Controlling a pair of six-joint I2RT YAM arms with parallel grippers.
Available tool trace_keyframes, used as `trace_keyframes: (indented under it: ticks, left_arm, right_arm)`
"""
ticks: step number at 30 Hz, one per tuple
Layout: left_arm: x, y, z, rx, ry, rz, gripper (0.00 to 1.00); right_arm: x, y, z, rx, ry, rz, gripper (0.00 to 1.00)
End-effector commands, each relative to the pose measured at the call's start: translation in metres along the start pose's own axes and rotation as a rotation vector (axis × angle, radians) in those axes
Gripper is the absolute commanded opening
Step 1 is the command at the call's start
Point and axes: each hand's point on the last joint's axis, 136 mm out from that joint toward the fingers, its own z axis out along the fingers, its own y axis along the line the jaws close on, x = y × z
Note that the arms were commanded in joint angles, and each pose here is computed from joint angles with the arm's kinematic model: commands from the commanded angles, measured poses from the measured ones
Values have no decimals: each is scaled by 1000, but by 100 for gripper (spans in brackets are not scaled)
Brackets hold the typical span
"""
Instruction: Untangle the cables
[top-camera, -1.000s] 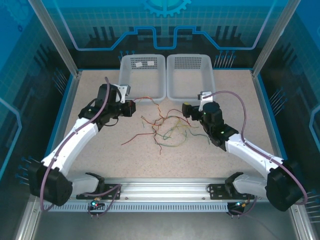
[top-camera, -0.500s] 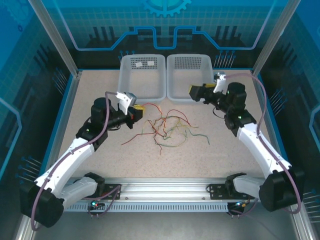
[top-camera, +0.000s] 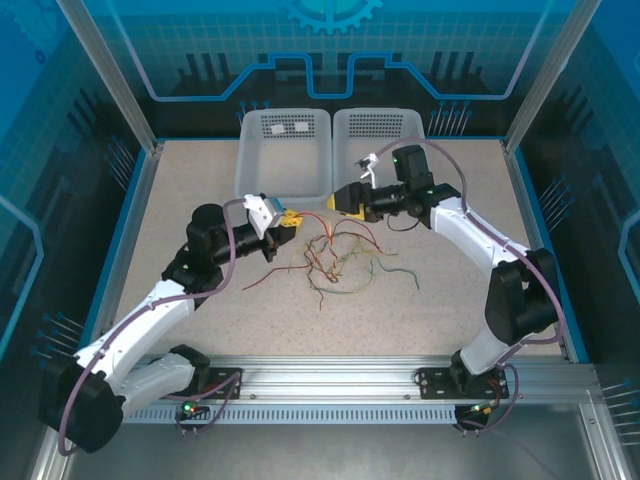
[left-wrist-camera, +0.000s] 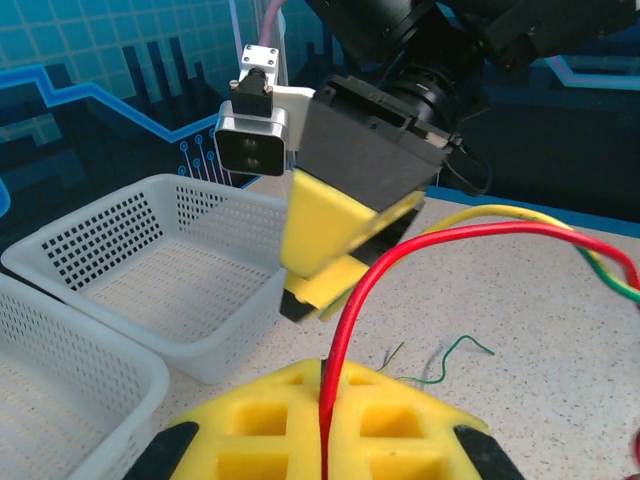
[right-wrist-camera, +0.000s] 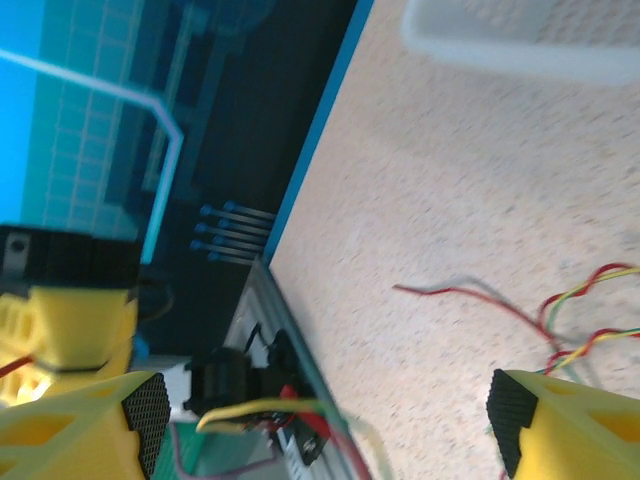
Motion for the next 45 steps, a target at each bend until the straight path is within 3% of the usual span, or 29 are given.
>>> trace_keyframes:
  ticks: [1, 17, 21, 27, 32, 36, 41, 45]
  left_arm:
    - [-9, 3, 3, -20, -36, 67, 0]
    - [5, 9, 8, -53, -21, 56, 0]
    - [4, 9, 7, -59, -30, 60, 0]
    - [3, 8, 6, -65, -35, 61, 0]
    - [5, 8, 4, -75, -30, 61, 0]
    - [6, 10, 4, -90, -32, 61, 0]
    - [6, 15, 2, -124, -47, 62, 0]
    - [7, 31, -5, -232, -42, 34, 0]
  right_arm:
    - [3, 26, -7, -69, 28, 7, 86]
    - [3, 64, -21, -158, -1, 90, 85]
    - [9, 69, -7, -178, 62, 114, 81]
    - [16, 70, 16, -196, 112, 137, 55]
    - [12, 75, 14, -203, 99, 119, 17]
    - [9, 72, 12, -186, 89, 125, 0]
    - [1, 51, 5, -106, 34, 130, 0]
    - [-18, 21, -28, 61, -117, 100, 0]
